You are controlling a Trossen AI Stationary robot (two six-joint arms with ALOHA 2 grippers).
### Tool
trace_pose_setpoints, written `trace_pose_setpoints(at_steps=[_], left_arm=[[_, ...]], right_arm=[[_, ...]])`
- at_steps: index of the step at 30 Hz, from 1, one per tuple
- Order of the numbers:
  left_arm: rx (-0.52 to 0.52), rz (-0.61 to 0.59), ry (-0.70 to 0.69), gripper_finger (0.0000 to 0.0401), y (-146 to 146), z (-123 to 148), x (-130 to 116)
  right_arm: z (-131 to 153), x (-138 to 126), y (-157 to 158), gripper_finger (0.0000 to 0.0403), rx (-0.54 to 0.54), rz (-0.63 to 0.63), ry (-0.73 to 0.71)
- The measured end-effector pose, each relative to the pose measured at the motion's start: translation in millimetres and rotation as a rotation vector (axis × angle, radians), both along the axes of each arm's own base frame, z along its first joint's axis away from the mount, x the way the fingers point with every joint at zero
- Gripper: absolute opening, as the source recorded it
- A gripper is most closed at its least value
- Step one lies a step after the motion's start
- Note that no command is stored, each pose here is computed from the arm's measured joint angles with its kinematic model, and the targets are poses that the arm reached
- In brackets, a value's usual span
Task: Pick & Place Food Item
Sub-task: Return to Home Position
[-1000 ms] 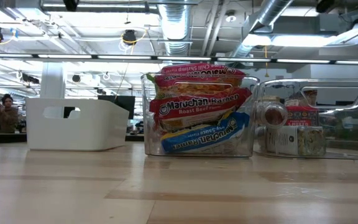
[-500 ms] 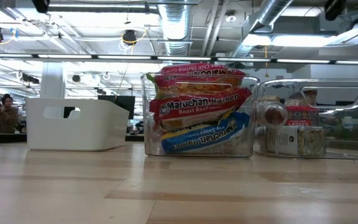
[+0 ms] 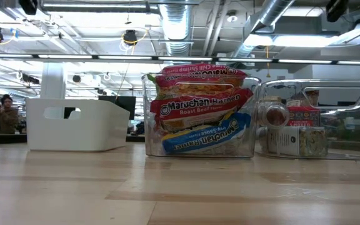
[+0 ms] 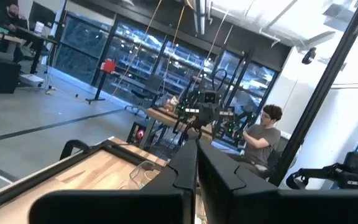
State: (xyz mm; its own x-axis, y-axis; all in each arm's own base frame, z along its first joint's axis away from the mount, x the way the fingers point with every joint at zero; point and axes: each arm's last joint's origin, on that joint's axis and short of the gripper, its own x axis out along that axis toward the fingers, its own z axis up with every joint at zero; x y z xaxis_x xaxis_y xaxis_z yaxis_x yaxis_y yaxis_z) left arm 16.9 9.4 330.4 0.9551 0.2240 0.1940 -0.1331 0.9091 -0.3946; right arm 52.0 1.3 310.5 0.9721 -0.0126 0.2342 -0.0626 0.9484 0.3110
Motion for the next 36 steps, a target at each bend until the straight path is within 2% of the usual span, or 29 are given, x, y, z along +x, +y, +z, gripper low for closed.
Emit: trace_pose_setpoints(at_steps=[7,13,19,25,31,36], left_arm=[[0.005,0.003,-0.047,0.0008,3.5,-1.4,-12.9],[0.011,0.004,-0.041,0.0008,3.5,-1.9,-13.0],[0.009,0.003,-0.04,0.0008,3.4,-2.3,-12.5],[0.01,0.003,-0.033,0.0008,-0.5,-14.8,1.5],[0.008,0.003,-0.039,0.0008,-5.6,-33.9,20.1],[0.003,0.007,-0.046,0.0008,-9.2,-51.4,34.1]], right_arm=[[-1.5,0.3,0.0,0.0,-0.003,0.0,0.016],[-1.9,0.4,0.1,0.0,0.053,0.015,0.019],[-1.6,0.4,0.1,0.0,0.041,0.011,0.016],[5.7,-1.6,-0.1,0.0,-0.022,-0.006,-0.06],[5.0,0.2,0.1,0.0,-0.028,-0.009,-0.095],[-18.8,17.1,1.3,0.0,-0.066,-0.028,-0.221]])
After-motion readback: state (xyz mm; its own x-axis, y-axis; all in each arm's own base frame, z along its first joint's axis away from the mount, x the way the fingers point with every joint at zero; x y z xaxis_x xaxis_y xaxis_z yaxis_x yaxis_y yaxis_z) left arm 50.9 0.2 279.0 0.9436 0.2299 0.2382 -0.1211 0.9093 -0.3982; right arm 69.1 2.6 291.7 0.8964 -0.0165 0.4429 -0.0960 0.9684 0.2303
